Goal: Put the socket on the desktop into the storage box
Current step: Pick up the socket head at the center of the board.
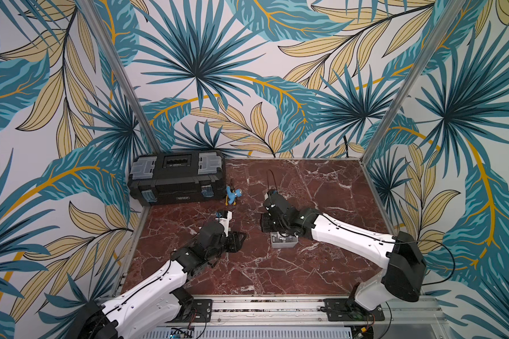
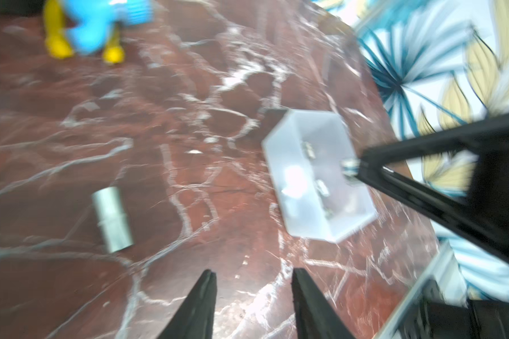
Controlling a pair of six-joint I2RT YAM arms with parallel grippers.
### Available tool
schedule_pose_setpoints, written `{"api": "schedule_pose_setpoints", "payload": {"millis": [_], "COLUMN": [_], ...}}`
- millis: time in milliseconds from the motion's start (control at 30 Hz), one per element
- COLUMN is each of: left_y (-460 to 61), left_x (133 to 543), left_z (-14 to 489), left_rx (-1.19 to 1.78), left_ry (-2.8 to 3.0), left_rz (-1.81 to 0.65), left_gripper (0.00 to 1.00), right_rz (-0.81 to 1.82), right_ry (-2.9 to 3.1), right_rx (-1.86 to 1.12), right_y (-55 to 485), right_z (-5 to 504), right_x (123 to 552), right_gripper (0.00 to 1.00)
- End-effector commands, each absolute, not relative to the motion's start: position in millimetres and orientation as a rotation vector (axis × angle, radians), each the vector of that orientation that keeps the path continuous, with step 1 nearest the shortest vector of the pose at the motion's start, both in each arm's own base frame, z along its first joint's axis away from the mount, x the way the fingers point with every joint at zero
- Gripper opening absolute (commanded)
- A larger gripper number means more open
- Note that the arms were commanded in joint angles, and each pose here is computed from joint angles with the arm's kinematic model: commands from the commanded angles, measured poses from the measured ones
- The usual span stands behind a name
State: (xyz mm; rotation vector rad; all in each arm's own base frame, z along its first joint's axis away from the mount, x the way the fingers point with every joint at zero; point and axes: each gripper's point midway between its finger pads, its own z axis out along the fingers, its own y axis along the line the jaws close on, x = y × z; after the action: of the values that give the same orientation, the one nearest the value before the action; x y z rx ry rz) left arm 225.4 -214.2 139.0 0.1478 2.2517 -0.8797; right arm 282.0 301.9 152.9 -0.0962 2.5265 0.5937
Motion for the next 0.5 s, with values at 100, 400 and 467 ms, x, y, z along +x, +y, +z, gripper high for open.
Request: {"api": "schedule_pose_setpoints", "payload": {"millis": [100, 400, 467], "left_y": [-264.3, -297.8, -304.7], "left_x": [211.1, 195.7, 193.1], "left_z": [197.5, 211.6, 213.6], "left_rx": [0.439, 0.595, 0.626], "left_ry": [2.050, 1.979, 1.972], "left_rz": [-0.968, -1.005, -1.004], "left_gripper": [0.53, 0.51, 0.50], "right_rz": [0.907, 1.171, 1.245], "right_ry": [2.460, 2.389, 2.391], "right_rx": [-0.014, 0.073, 0.080], "right_y": [286.3, 258.2, 260.3], "right_z": [167.5, 183.3, 183.8], "right_x": [252.2, 237.9, 234.2], "right_gripper": [0.00, 0.00, 0.00]}}
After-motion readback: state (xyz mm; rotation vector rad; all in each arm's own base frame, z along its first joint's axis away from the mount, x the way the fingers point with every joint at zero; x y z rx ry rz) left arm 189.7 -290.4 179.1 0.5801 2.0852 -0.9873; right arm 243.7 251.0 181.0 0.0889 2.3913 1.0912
